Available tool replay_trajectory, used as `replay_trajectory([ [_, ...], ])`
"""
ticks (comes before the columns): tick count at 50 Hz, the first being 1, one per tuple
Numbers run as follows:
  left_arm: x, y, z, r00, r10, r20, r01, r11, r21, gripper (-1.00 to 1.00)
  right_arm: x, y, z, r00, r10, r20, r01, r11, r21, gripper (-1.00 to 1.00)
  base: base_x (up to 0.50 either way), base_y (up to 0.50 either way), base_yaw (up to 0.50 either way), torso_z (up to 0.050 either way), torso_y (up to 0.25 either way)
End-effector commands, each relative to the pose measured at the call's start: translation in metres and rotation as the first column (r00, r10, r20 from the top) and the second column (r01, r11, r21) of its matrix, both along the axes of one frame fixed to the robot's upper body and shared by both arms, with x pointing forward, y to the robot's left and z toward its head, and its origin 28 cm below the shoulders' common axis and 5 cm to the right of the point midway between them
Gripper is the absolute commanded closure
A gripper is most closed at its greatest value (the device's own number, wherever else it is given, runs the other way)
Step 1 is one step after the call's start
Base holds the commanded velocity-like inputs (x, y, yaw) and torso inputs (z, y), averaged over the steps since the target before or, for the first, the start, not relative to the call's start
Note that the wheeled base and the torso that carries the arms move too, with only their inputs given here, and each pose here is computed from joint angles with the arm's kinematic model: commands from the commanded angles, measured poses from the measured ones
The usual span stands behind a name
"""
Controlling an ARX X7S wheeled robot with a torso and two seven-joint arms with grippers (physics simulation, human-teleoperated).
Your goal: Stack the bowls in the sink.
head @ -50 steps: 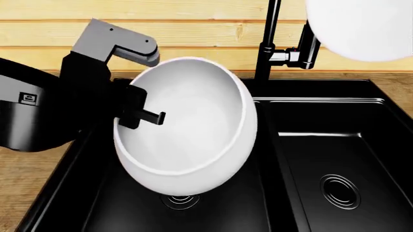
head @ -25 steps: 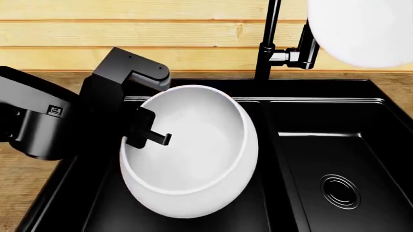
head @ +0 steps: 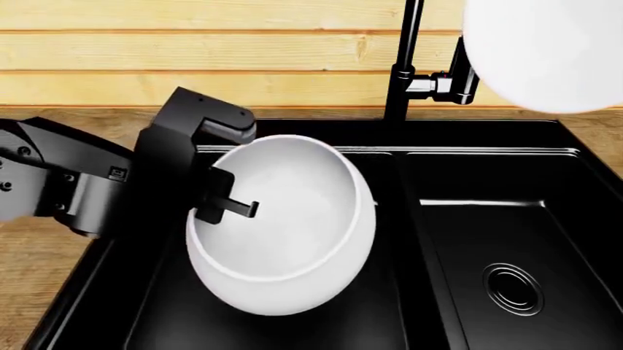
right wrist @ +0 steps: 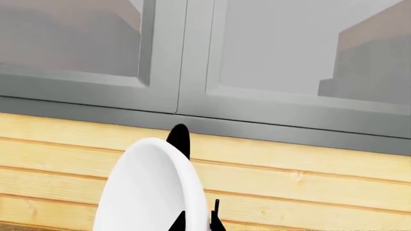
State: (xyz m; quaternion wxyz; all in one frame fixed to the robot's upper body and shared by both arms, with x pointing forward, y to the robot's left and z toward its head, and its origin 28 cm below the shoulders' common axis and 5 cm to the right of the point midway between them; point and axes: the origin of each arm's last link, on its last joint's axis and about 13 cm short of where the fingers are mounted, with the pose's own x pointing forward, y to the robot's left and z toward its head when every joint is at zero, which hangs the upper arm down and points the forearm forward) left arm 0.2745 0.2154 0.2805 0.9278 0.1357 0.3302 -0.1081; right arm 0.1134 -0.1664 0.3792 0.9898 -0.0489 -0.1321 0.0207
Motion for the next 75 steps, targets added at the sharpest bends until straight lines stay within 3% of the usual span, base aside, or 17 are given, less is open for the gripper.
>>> replay_trajectory([
  [1,0.009,-0.002,-0.009,1.0,0.011,-0.005,-0.011,1.0,0.007,1.0,-0.001,-0.001,0.001,0.999,-0.013,0.029,0.013,1.0,0.0,1.0,0.0,0.0,0.0,0.01,0.0],
  [19,0.008,-0.005,-0.023,0.994,-0.019,-0.11,0.026,0.998,0.063,1.0,0.0,-0.003,-0.001,1.0,-0.018,0.025,0.018,1.0,-0.002,1.0,0.0,0.0,0.0,0.0,0.001],
  [75,0.018,-0.003,-0.052,0.985,0.012,-0.173,0.006,0.995,0.099,1.0,-0.002,-0.005,-0.003,0.999,-0.019,0.028,0.019,1.0,-0.001,1.0,0.0,0.0,0.0,0.0,0.001],
])
